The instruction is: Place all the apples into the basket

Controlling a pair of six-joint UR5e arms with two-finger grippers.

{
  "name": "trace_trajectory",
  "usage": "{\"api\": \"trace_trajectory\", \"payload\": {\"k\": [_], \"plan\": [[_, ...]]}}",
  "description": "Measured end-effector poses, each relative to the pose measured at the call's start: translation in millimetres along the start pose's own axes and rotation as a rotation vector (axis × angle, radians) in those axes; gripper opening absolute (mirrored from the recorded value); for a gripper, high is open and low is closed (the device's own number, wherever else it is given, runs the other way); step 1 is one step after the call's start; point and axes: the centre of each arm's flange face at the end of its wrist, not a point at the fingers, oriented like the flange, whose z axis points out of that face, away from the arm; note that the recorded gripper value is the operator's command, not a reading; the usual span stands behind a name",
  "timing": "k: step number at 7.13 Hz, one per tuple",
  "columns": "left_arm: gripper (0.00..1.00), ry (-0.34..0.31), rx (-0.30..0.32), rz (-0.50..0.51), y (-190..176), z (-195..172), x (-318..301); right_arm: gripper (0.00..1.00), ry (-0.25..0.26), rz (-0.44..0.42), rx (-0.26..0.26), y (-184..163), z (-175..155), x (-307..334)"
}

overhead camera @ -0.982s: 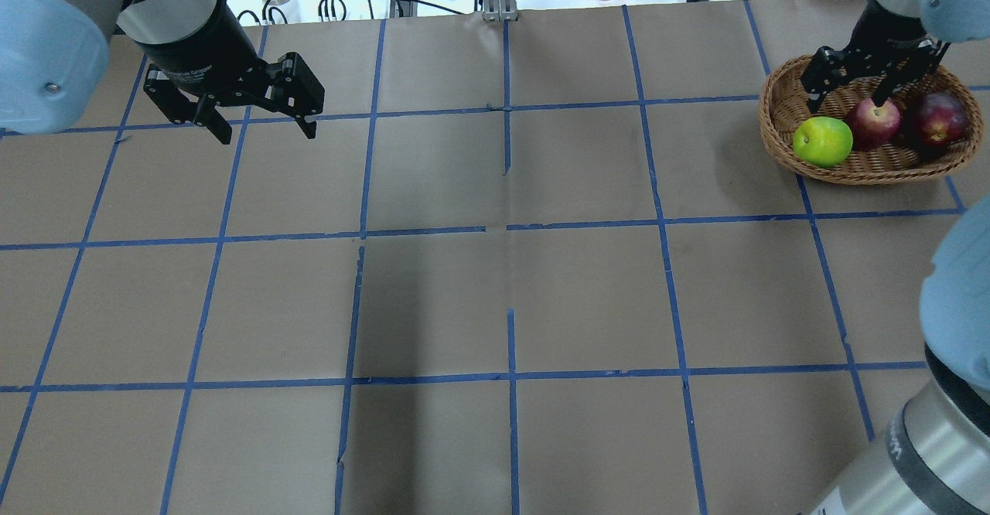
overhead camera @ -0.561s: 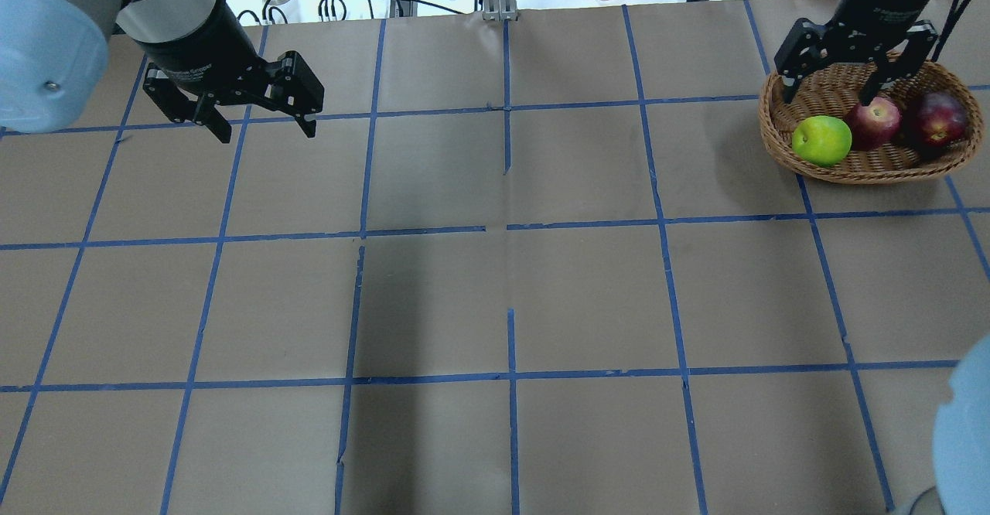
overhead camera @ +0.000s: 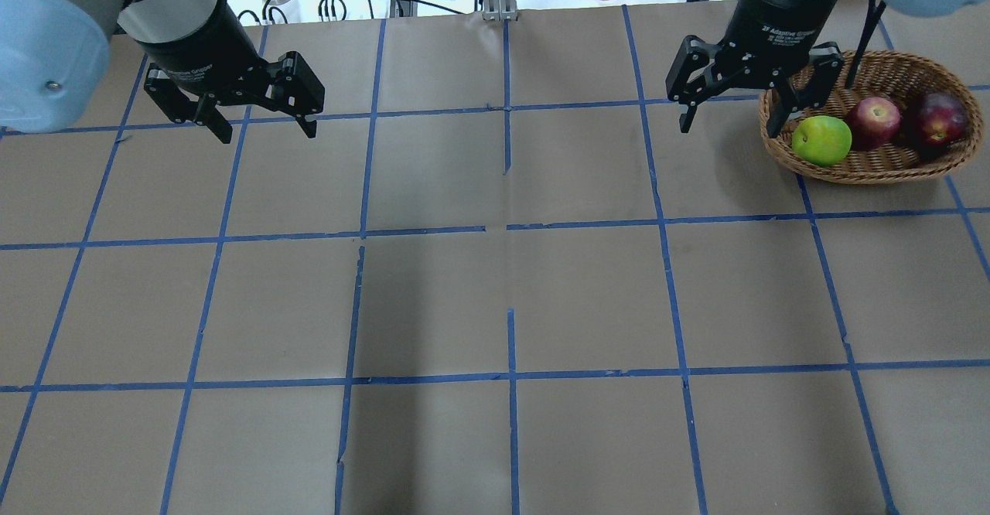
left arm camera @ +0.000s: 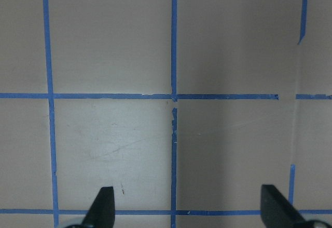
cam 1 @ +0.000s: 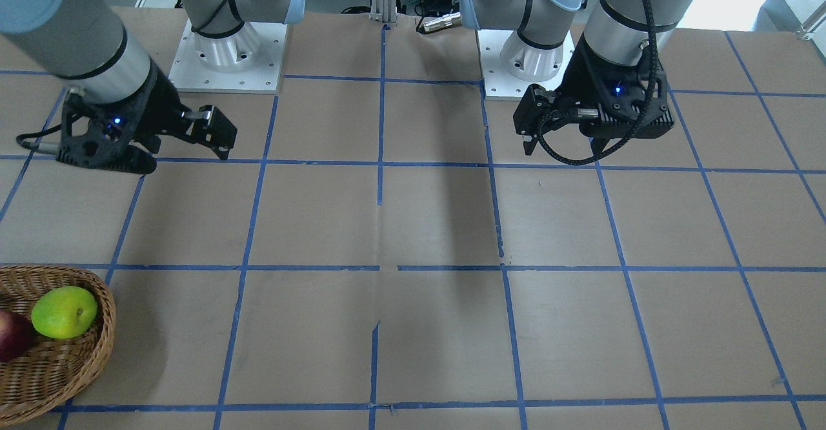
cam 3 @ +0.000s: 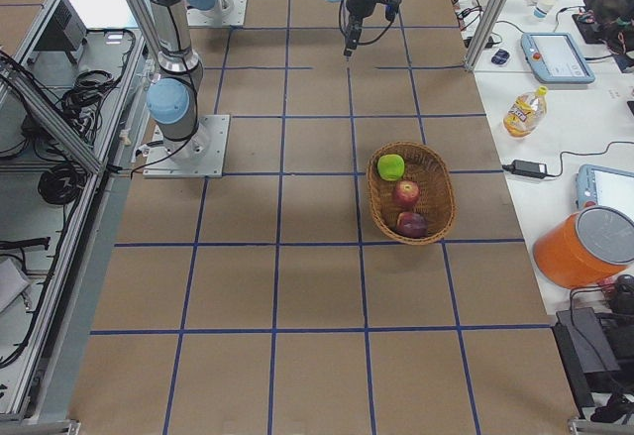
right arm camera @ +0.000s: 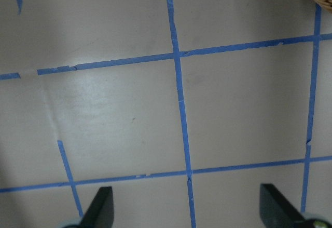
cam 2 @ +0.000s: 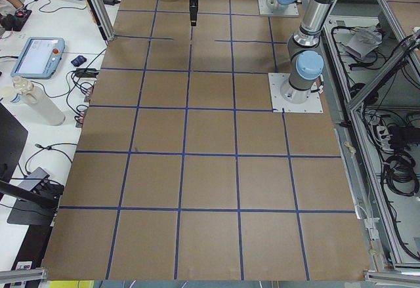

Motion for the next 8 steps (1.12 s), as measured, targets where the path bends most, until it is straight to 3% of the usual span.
{"api": "trace_trajectory", "payload": {"k": [4, 6, 8], "plan": [[1.00, 0.000, -0.001, 0.000, 0.4, 0.3, 0.0, 1.00, 0.004, -0.003, 0.054, 73.6, -10.1, 3.5], [1.00, 0.000, -0.001, 0.000, 0.5, 0.2, 0.0, 1.00, -0.002, -0.050, 0.123, 79.5, -19.4, 4.6], [1.00, 0.000, -0.001, 0.000, 0.5, 0.3, 0.0, 1.00, -0.006, -0.085, 0.150, 72.0, -18.3, 3.6]]}}
